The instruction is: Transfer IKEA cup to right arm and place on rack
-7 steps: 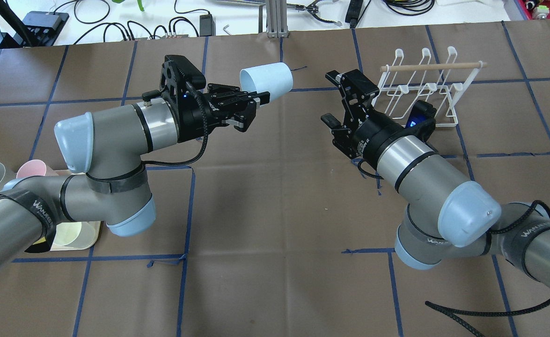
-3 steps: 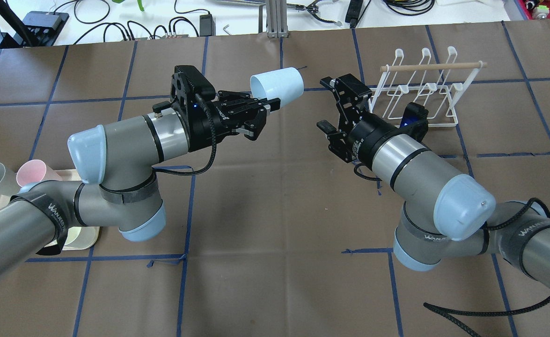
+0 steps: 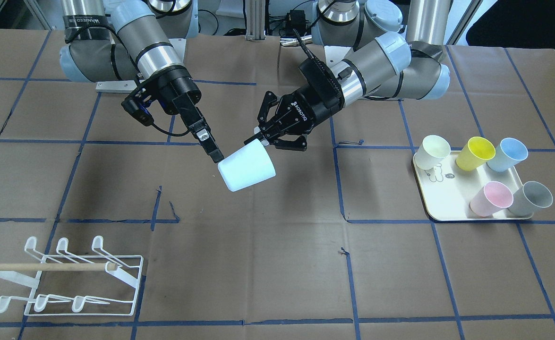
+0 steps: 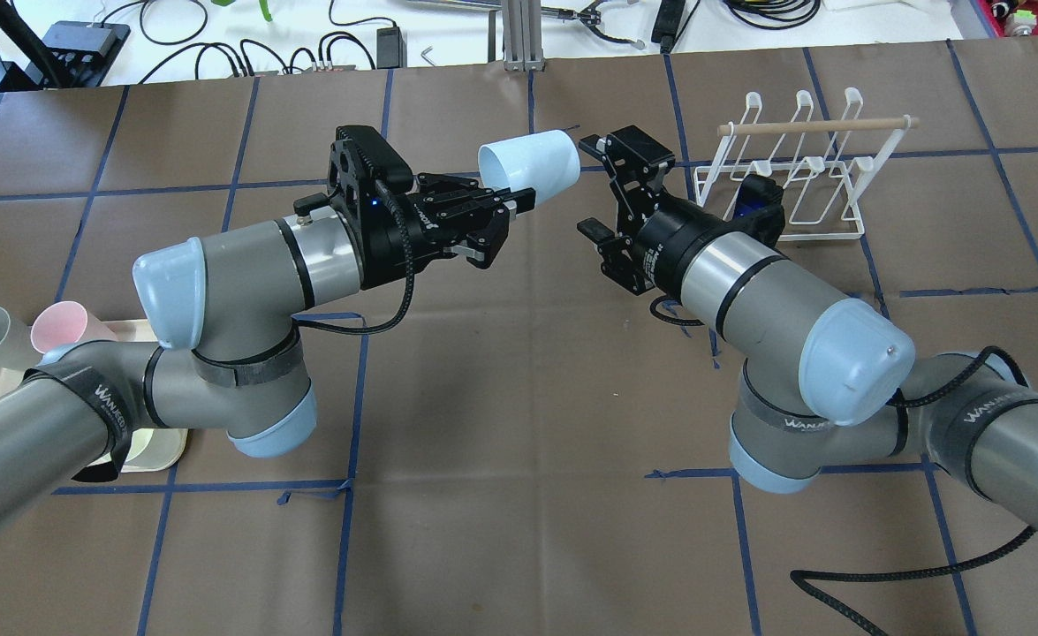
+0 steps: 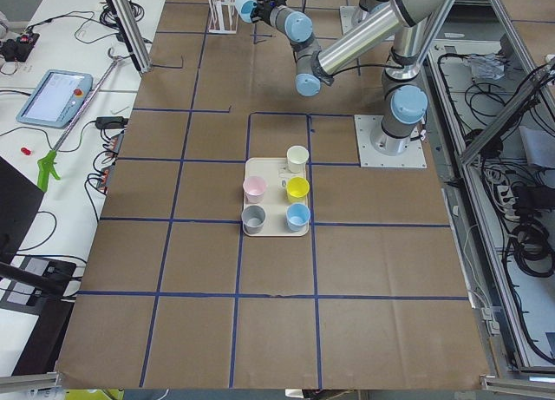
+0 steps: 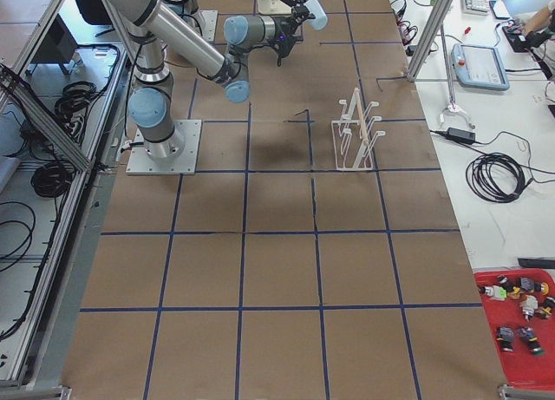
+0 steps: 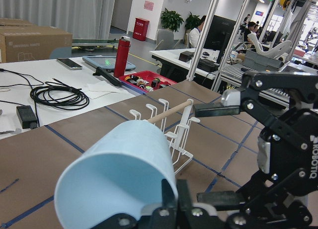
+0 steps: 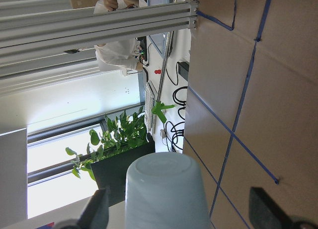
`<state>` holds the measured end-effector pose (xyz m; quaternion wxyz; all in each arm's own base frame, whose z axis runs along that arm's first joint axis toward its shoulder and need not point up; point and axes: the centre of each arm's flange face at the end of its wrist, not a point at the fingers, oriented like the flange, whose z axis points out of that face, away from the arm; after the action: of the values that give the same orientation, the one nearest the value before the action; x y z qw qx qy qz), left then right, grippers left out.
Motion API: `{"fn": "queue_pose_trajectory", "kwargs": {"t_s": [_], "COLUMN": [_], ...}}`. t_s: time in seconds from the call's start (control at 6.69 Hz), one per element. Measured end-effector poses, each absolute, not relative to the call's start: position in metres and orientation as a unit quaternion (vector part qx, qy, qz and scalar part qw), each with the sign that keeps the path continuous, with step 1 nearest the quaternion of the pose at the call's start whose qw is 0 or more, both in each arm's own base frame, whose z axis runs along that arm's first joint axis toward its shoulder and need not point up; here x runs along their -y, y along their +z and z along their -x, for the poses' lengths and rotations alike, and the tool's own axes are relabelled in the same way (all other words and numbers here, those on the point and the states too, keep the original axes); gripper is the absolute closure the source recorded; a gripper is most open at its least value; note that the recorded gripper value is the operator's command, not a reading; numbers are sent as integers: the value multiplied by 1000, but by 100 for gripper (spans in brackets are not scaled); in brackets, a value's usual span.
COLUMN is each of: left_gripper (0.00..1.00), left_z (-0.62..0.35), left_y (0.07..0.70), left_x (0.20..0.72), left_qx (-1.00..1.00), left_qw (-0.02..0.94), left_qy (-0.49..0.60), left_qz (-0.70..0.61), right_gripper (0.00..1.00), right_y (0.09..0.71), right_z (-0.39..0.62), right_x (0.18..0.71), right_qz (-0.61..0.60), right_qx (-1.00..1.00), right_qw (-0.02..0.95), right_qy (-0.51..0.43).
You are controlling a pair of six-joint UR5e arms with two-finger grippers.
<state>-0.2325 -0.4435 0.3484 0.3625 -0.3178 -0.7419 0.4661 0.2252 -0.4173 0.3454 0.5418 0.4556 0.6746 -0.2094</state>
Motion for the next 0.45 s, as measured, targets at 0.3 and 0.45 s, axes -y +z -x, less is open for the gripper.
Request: {"fn": "queue_pose_trajectory", "kwargs": {"t_s": [0.3, 0.45], "left_gripper": [96, 96], "left_z": [233, 233], "left_y": [349, 350], "left_x": [443, 443], "left_qx": [741, 741], "left_qw": [363, 363], "left_qy": [467, 467], "left_qz": [318, 318], "right_gripper": [1, 0], "right_y": [349, 349], "right_z": [-232, -239], "right_x": [427, 433], "right_qz": [-452, -451], "right_qx": [-677, -680], "right_qw": [543, 540], "right_qy": [-207, -206]}}
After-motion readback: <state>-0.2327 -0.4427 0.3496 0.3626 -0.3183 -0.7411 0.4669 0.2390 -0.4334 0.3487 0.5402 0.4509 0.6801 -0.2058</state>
